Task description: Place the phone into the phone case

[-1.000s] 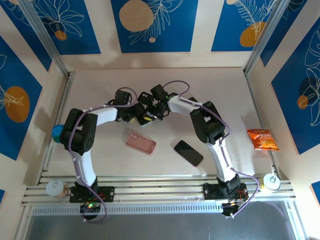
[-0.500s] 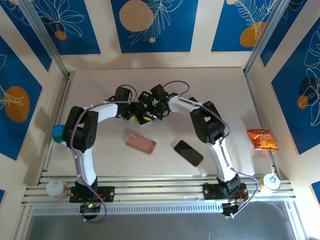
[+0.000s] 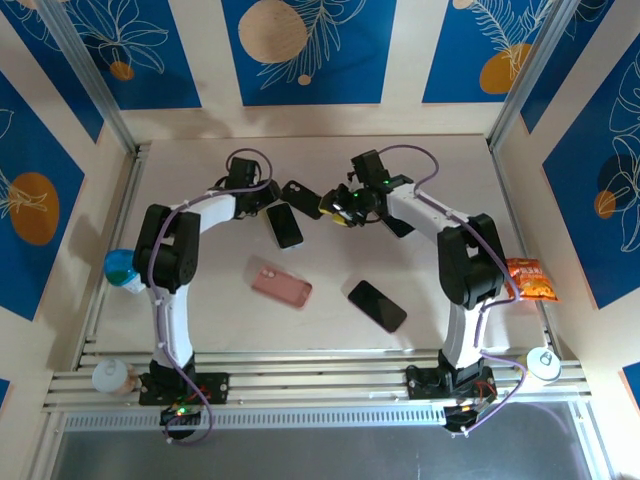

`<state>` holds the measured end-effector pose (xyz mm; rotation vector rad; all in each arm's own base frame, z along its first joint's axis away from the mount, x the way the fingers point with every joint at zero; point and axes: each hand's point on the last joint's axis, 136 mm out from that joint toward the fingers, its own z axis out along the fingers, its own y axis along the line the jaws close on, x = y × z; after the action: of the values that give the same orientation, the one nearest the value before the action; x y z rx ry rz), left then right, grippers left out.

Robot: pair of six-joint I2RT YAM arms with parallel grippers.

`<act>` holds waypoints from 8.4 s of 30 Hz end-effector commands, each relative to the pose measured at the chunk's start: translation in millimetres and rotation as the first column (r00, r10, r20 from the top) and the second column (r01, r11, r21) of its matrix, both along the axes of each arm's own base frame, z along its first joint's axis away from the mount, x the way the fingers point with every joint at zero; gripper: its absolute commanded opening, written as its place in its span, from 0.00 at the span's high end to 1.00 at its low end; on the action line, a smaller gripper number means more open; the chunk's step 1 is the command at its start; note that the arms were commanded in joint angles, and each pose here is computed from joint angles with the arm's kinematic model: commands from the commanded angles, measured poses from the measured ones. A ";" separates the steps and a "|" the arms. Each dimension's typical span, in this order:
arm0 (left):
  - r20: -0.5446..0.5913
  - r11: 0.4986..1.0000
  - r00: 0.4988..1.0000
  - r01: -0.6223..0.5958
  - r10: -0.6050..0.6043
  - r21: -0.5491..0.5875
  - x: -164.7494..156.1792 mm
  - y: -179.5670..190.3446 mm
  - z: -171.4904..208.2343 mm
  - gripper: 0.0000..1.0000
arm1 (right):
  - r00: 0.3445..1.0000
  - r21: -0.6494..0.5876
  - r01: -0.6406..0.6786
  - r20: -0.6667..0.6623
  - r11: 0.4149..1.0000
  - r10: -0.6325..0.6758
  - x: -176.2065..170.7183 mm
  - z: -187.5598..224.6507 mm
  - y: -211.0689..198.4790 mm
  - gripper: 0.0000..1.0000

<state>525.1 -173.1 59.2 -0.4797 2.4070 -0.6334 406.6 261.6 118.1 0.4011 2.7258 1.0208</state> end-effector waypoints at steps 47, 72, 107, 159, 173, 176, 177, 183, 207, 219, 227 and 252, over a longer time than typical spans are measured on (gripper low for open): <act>-0.048 0.977 0.976 0.212 -0.214 -0.035 57.6 -61.1 -18.1 0.44 | 0.989 -0.501 -0.070 0.078 0.863 0.126 55.6 -39.8 -162.1 0.03; 0.015 0.982 0.982 0.188 -0.188 -0.021 59.2 -55.4 3.0 0.44 | 0.985 -0.531 -0.147 -0.006 0.835 0.170 69.4 -81.4 -177.7 0.01; 0.093 0.989 0.986 0.143 -0.140 -0.026 39.3 -25.2 41.3 0.45 | 0.957 -0.706 -0.289 -0.186 0.647 0.224 18.9 -117.9 -152.8 0.26; 0.086 0.755 0.870 0.467 -0.485 -0.460 -93.2 -215.9 20.2 0.49 | 0.928 -0.443 -0.322 0.028 0.837 0.372 -44.1 -19.8 -54.8 0.52; 0.073 0.734 0.857 0.478 -0.510 -0.483 -102.0 -223.6 14.0 0.58 | 0.927 -0.423 -0.321 0.041 0.847 0.372 -39.9 -15.6 -48.1 0.52; 0.075 0.731 0.857 0.477 -0.510 -0.487 -101.8 -224.1 15.2 0.60 | 0.928 -0.420 -0.321 0.042 0.849 0.371 -38.8 -14.9 -47.2 0.52; 0.075 0.729 0.856 0.479 -0.512 -0.490 -102.8 -225.5 15.7 0.61 | 0.927 -0.419 -0.323 0.042 0.849 0.373 -38.7 -14.9 -46.7 0.52; 0.078 0.721 0.856 0.477 -0.511 -0.502 -102.8 -226.1 16.1 0.70 | 0.926 -0.410 -0.325 0.044 0.852 0.375 -37.4 -13.8 -43.4 0.52; 0.299 0.830 0.939 0.301 -0.172 -0.469 -52.0 -197.5 100.3 1.00 | 0.982 0.062 -0.075 0.177 0.995 0.063 -43.5 18.8 -72.5 0.13; 0.457 0.808 0.882 0.186 0.113 -0.559 -44.1 -187.7 176.4 1.00 | 0.957 0.366 0.065 0.240 0.928 -0.162 -32.9 42.5 -78.6 0.11; 0.426 0.755 0.893 0.176 0.148 -0.632 -53.4 -189.5 186.6 1.00 | 0.932 0.416 0.096 0.281 0.904 -0.228 -26.9 51.7 -85.3 0.14; 0.345 0.711 0.934 0.178 0.097 -0.680 -79.1 -200.9 171.1 1.00 | 0.911 0.483 0.110 0.301 0.869 -0.283 6.7 49.1 -80.5 0.71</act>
<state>458.4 -368.3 187.7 -0.6288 1.8305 -1.4537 407.3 179.9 153.8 0.5467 2.0882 1.5187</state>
